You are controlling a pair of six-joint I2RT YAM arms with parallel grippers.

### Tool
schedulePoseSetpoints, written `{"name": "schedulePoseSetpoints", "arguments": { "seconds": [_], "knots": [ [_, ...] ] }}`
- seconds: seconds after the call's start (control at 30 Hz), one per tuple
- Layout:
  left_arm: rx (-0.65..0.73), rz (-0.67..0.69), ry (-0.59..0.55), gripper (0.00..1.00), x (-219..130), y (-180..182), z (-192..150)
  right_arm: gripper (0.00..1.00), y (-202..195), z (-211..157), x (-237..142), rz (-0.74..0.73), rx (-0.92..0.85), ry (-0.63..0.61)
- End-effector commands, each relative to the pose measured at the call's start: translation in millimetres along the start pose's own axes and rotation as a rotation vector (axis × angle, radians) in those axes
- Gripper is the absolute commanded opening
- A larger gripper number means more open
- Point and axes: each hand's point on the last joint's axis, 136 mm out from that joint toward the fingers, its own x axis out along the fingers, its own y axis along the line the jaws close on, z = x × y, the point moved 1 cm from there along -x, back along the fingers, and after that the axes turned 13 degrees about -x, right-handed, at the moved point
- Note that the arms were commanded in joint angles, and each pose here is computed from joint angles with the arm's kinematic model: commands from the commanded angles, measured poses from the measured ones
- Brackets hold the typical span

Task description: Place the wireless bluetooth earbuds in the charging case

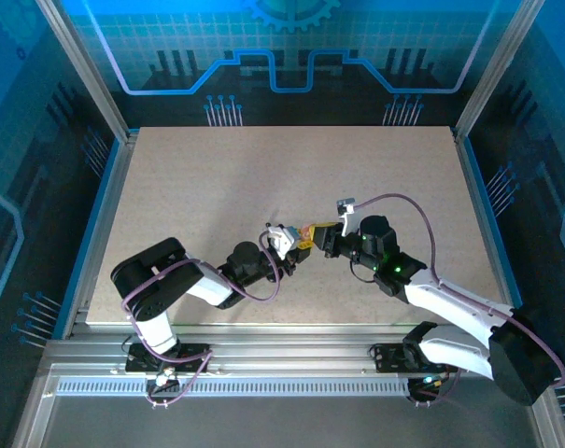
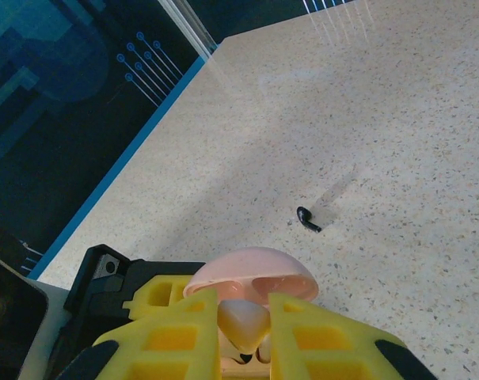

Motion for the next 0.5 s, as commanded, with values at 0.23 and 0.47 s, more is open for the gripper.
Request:
{"name": "schedulePoseSetpoints", "arguments": {
  "seconds": [0.23, 0.47],
  "knots": [
    [-0.024, -0.007, -0.119, 0.22, 1.2, -6.9, 39.1, 0.20, 8.4, -13.5, -2.9, 0.044, -0.008, 0.033],
    [-0.026, -0.015, -0.121, 0.22, 0.8, -8.3, 40.7, 0.26, 10.3, -15.4, -1.5, 0.069, 0.000, 0.052]
  ]
}}
